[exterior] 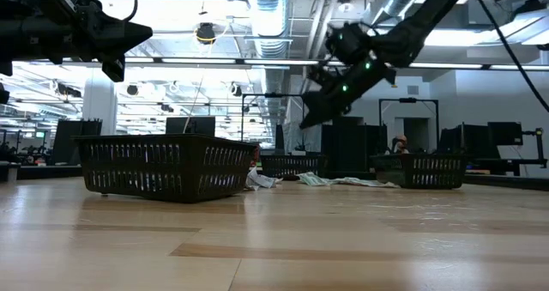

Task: Pick & Place First Aid Supplies
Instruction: Put the orange ointment pack into the top black bin, then put the white towelette pack into the bottom black bin

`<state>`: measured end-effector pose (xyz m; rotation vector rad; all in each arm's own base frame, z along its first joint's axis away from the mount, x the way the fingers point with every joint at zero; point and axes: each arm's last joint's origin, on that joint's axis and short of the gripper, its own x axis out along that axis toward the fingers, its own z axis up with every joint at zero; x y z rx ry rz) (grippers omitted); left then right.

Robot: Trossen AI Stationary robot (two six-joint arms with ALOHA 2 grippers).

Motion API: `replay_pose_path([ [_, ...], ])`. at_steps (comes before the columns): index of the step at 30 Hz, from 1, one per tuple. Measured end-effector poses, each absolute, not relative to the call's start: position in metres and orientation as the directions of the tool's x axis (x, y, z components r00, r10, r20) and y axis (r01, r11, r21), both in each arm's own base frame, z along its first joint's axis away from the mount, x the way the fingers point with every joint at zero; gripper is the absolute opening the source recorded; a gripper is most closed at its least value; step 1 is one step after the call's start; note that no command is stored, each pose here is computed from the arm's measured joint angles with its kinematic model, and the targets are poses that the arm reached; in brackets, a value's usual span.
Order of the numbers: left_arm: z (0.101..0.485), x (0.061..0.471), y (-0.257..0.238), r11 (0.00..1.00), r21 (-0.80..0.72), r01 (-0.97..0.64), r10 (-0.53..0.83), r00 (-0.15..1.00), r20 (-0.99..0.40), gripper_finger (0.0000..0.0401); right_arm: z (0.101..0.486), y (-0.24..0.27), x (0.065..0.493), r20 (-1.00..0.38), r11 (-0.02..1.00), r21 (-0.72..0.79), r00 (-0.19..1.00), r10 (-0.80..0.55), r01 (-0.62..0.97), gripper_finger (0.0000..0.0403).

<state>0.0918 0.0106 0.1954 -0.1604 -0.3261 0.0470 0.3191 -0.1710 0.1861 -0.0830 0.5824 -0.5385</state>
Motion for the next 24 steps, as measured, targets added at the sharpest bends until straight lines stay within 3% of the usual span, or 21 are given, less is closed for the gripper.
replay_pose_path([
  [5, 0.195, 0.092, 0.011, 0.986, -0.164, -0.02, 0.072, 0.946, 0.315, 0.0008, 0.167, -0.185, 0.317, -0.537, 0.822, -0.123, 0.66, -0.526, 0.556, 0.0001],
  [13, 0.195, 0.092, 0.011, 0.986, -0.164, -0.02, 0.072, 0.946, 0.315, 0.0008, 0.176, -0.182, 0.322, -0.471, 0.823, -0.117, 0.699, -0.539, 0.556, 0.0007],
  [24, 0.195, 0.092, 0.011, 0.986, -0.164, -0.02, 0.071, 0.946, 0.315, 0.0008, 0.177, -0.173, 0.329, -0.453, 0.84, -0.1, 0.727, -0.516, 0.533, 0.0111],
])
